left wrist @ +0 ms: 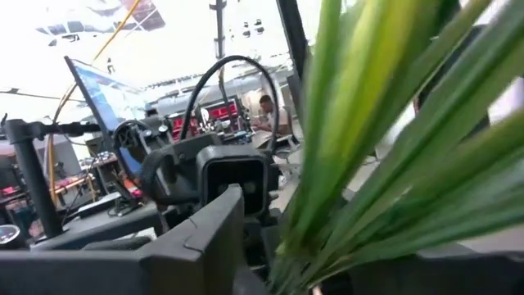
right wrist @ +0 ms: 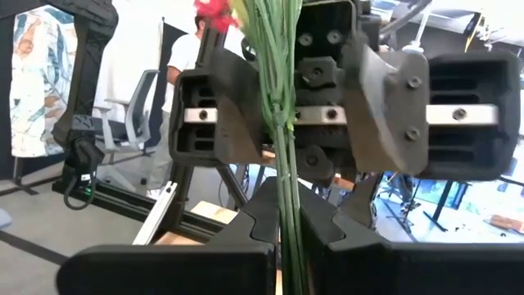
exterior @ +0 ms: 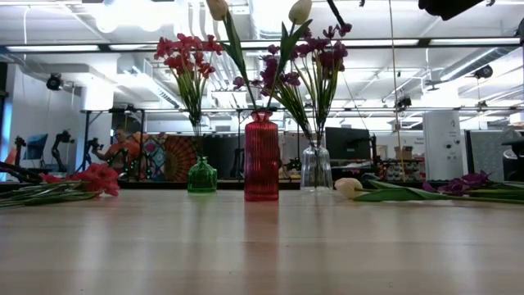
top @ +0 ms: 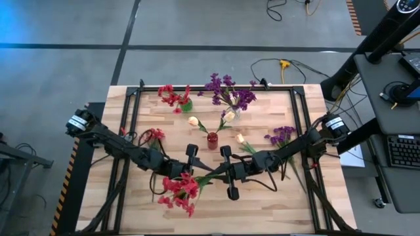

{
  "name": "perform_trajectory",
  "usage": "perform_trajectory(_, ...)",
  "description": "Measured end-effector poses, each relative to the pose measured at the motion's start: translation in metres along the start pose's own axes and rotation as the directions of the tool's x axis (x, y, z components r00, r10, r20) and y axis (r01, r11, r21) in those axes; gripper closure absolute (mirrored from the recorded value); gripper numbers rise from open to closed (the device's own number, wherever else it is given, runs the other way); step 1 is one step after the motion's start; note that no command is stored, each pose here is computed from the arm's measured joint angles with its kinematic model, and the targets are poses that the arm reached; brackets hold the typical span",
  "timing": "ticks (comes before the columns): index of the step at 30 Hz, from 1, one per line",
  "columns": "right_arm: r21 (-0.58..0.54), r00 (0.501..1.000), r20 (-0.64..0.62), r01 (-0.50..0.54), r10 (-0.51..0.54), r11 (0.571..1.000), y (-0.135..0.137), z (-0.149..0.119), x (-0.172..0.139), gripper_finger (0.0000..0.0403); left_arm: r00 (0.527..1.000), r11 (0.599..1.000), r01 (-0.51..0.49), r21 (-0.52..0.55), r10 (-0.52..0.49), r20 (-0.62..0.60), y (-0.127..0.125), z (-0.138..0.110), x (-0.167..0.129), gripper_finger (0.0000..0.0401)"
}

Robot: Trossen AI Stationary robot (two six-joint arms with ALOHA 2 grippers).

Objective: Sort flowers into vase by color
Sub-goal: Put the red flowers into the green vase

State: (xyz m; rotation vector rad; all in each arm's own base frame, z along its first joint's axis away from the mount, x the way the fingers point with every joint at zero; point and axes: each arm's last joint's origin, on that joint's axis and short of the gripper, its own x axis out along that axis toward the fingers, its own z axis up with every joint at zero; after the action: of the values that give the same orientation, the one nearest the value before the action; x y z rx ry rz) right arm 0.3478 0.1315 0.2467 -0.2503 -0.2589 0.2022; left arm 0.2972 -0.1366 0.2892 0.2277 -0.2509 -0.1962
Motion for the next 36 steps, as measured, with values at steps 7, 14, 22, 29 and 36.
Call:
perform_trajectory(7, 0.003, 1.000, -0.001, 0.001, -0.001, 1.000, 0.000, 0.000, 0.000, 0.0394, 1.000, 1.000, -0.007, 0.001, 0.007, 0.000, 0.001, -0.004, 0.002, 0.0298)
perform_trajectory(14, 0.035, 0.999, -0.025, 0.021, -0.020, 0.999, 0.000, -0.002, 0.000, 0.0374, 1.000, 1.000, -0.008, 0.001, 0.008, 0.001, 0.001, -0.004, 0.002, 0.0388)
perform_trajectory(22, 0.045, 0.991, -0.078, 0.116, -0.112, 0.992, -0.002, -0.003, -0.001, 0.0274, 1.000, 1.000, -0.014, -0.002, 0.014, -0.008, 0.002, -0.001, 0.000, 0.0393)
perform_trajectory(29, 0.048, 0.954, -0.220, 0.220, -0.204, 0.974, -0.010, 0.006, -0.009, 0.0198, 0.991, 0.995, -0.095, 0.020, 0.097, -0.097, 0.012, 0.012, -0.011, 0.0397)
perform_trajectory(36, 0.083, 0.923, -0.341, 0.217, -0.177, 0.973, -0.017, 0.021, -0.022, 0.0166, 0.967, 0.988, -0.148, 0.046, 0.154, -0.202, 0.024, 0.028, -0.030, 0.0399)
